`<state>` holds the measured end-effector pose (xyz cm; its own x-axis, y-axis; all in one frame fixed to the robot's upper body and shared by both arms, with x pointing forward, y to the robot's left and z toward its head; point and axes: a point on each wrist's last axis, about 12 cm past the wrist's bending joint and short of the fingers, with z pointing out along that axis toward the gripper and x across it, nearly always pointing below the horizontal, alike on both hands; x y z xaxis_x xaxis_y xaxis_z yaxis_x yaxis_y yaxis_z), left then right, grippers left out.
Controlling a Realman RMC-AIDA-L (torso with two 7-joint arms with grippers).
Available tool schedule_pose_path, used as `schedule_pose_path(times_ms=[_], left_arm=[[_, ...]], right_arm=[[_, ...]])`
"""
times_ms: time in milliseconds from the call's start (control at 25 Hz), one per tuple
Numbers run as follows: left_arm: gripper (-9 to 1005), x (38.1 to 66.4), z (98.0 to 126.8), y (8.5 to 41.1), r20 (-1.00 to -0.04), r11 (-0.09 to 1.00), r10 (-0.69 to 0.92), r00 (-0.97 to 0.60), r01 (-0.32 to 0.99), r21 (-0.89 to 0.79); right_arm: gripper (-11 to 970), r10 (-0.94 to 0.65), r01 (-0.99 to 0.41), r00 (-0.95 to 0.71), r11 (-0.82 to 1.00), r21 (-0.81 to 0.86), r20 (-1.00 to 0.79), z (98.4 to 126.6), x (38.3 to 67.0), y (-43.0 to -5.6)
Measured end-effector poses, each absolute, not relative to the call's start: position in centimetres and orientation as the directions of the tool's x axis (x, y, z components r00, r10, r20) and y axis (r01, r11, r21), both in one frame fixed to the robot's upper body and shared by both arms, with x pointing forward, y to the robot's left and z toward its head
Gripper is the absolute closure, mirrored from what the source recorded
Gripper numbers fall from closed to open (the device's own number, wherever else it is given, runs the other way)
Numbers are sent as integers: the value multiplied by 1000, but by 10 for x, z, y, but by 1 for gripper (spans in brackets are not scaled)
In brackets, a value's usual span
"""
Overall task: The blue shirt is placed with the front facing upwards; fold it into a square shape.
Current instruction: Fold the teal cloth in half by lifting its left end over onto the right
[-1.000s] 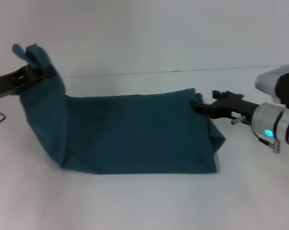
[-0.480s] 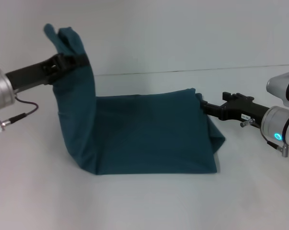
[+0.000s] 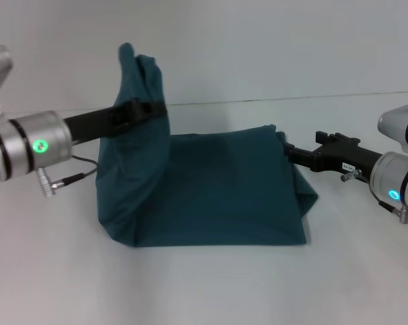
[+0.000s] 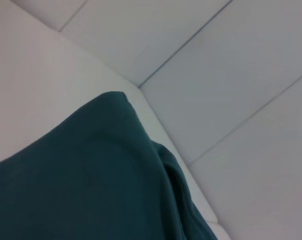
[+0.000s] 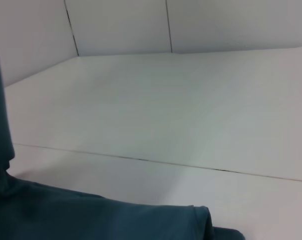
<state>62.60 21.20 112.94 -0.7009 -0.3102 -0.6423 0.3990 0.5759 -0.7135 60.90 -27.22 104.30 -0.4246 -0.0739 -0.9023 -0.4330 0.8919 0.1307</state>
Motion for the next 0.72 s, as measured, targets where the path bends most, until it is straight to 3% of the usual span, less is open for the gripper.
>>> schedule_pose_path(times_ms=[720], left_arm=[[941, 634, 1127, 170, -622, 573, -263, -738, 399, -716]], right_arm=[[77, -41, -410, -397, 902, 137, -917, 1045, 603, -287]])
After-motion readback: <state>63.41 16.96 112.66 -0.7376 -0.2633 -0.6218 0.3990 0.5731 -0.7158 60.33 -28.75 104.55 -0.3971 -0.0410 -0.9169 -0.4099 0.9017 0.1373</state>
